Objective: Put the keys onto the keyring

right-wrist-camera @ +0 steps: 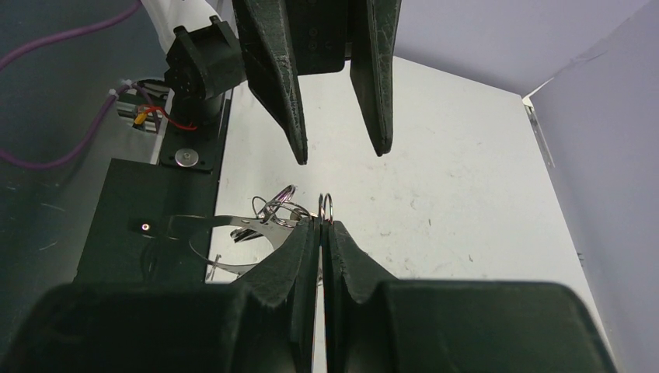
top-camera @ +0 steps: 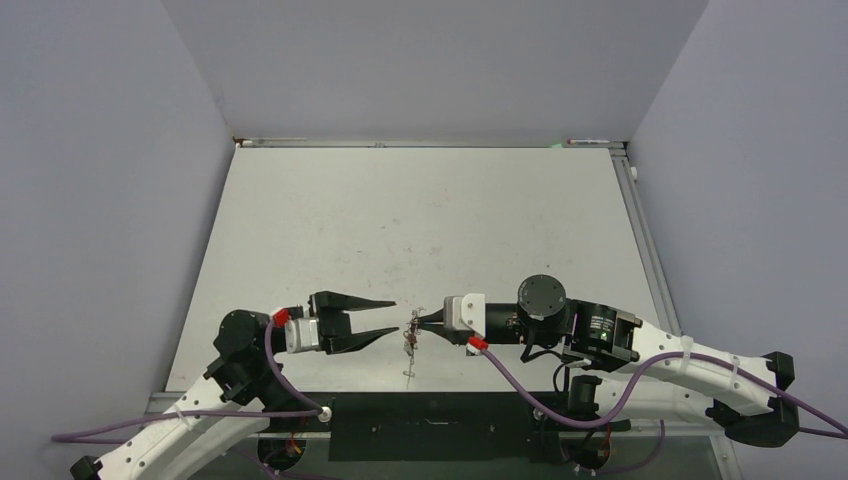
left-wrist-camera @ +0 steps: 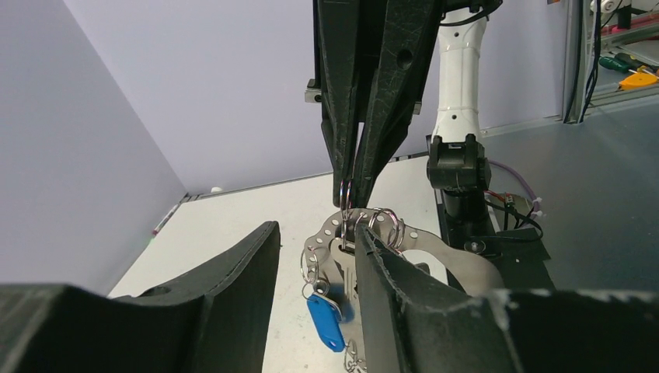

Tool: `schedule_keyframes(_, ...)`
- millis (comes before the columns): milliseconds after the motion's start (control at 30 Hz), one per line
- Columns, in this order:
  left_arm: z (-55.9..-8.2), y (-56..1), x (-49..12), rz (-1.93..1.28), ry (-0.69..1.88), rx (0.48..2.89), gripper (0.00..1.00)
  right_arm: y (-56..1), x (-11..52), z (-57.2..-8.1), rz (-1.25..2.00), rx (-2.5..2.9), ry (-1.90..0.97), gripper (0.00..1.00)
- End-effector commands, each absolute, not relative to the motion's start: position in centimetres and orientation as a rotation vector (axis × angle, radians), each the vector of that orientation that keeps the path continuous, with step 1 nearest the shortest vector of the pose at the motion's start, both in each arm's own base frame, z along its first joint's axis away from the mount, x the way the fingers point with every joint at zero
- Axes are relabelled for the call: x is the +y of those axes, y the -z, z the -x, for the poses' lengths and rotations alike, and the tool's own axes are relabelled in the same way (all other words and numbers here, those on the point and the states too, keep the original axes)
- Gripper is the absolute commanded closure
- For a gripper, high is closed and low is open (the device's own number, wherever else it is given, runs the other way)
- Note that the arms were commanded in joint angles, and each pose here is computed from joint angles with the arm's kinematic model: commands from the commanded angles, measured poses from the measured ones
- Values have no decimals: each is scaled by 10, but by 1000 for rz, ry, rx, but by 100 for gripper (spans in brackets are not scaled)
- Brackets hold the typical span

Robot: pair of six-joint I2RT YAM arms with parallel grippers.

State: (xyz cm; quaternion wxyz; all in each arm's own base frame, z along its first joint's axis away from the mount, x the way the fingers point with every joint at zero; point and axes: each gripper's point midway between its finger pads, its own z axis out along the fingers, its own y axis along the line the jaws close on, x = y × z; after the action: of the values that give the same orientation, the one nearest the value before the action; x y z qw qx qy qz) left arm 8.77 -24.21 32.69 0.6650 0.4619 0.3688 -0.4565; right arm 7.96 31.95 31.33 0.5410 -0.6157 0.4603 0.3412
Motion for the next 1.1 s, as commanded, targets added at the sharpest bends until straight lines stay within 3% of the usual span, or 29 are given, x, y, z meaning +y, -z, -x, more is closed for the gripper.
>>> schedule_keyframes(0,-80,-337,-243,-1049,1063,777,63,-346,324,-80,1397,1007,-837,95)
schedule_keyframes(600,-81,-329,-251,-1067,1121,811,74,-356,334,-82,1383,967,-854,95)
schedule_keyframes(867,-82,-326,-252,-1070,1123,824,84,-358,338,-80,1388,953,-869,95)
schedule_keyframes(1067,-81,-324,-254,-1084,1135,826,84,-361,339,-80,1384,940,-870,95)
